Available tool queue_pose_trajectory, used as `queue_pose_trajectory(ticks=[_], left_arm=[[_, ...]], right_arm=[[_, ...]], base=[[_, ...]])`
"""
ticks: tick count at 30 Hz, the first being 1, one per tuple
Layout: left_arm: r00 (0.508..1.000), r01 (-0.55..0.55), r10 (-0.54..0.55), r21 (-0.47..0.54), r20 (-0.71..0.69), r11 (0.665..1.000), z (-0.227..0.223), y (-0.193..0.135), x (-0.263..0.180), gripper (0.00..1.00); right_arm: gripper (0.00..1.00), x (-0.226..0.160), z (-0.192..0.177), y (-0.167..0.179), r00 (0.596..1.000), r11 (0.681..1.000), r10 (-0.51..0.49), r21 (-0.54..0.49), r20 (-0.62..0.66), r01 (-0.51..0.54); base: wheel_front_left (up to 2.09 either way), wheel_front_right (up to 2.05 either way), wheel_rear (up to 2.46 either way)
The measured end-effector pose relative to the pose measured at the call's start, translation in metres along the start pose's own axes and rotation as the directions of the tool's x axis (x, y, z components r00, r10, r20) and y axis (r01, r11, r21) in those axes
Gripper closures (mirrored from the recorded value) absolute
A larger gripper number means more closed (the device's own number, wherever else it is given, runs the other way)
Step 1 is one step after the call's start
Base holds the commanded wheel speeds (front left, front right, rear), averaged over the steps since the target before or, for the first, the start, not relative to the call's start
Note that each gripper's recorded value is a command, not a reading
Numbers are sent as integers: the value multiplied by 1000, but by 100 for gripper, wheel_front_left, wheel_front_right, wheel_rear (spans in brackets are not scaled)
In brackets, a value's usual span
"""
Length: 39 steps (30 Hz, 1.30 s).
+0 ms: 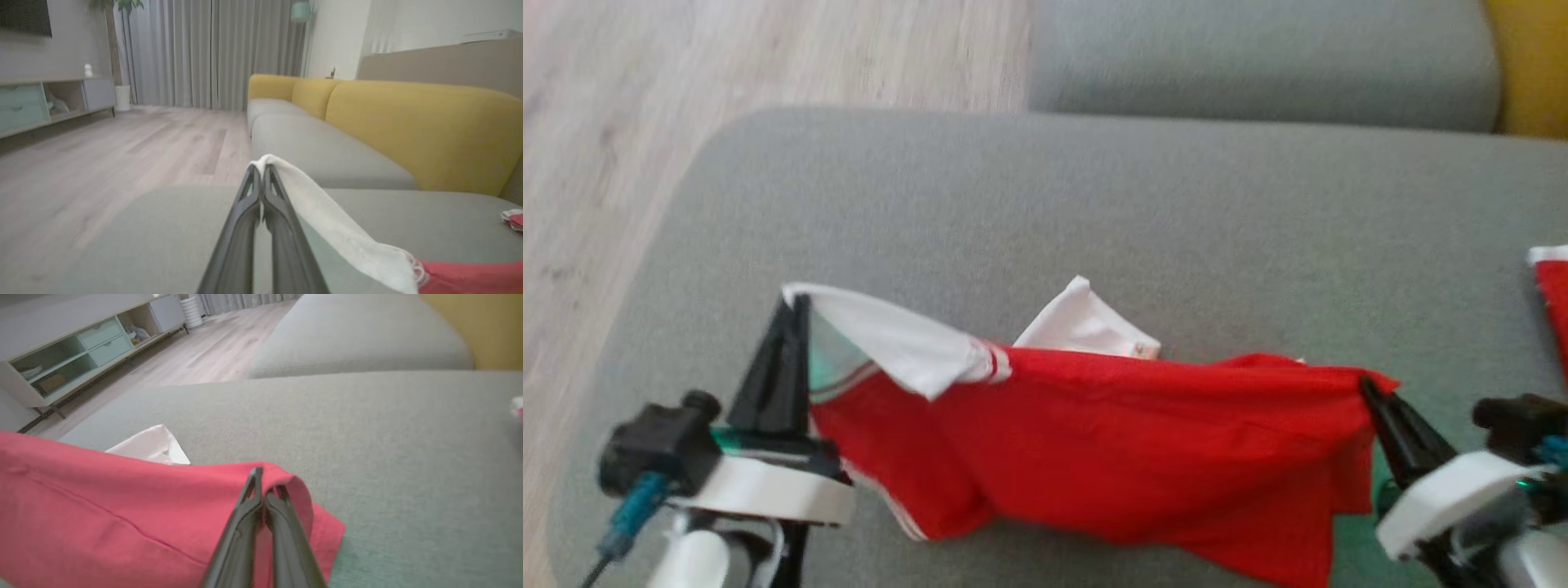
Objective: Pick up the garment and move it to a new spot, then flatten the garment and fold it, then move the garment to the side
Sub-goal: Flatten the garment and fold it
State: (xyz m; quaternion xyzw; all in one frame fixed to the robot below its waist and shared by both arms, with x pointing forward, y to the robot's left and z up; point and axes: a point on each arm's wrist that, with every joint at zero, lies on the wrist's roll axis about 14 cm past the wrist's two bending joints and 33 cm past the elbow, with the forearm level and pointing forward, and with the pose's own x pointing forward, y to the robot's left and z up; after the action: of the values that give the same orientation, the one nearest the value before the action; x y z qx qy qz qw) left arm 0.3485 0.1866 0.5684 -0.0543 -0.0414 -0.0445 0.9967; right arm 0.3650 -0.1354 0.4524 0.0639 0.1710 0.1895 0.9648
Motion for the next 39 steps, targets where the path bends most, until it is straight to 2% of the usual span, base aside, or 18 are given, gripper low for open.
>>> queue_pose_trajectory(ticks=[2, 3, 4, 8, 19, 23, 30, 35, 39], left_arm=[[999, -13, 11, -28, -54, 1000, -23, 2, 2, 100], [997, -20, 17, -37, -69, 999, -32, 3, 4, 100], [997, -24, 20, -41, -77, 999, -38, 3, 6, 100], [997, -45, 43, -40, -61, 998, -45, 8, 17, 100], [997, -57, 55, -41, -46, 998, -55, 11, 27, 100], [996, -65, 62, -40, -56, 997, -60, 12, 28, 100], [996, -81, 79, -38, -49, 996, -57, 17, 26, 100], [995, -87, 85, -36, -52, 996, -58, 19, 23, 100], [995, -89, 87, -35, -53, 995, -58, 20, 22, 100]], right_arm=[[100, 14, -17, 1, 999, 999, 8, 34, -36, -7], [73, 21, -20, 0, 999, 999, 9, 33, -42, -8], [0, 28, -22, -2, 999, 999, 7, 33, -38, -6], [0, 46, -20, 3, 1000, 997, 21, 73, 4, -21], [0, 23, -49, 1, 1000, 984, 26, 178, -14, -23], [0, 25, -47, -4, 999, 989, 31, 145, -13, -29], [0, 31, -53, 8, 991, 992, 115, 63, -71, -111], [0, 28, -62, -1, 986, 992, 119, -30, -113, -123], [0, 29, -62, -1, 986, 991, 124, -43, -112, -129]], base=[[0, 0, 0], [0, 0, 0], [0, 0, 0], [0, 0, 0], [0, 0, 0], [0, 0, 0], [0, 0, 0], [0, 0, 0], [0, 0, 0]])
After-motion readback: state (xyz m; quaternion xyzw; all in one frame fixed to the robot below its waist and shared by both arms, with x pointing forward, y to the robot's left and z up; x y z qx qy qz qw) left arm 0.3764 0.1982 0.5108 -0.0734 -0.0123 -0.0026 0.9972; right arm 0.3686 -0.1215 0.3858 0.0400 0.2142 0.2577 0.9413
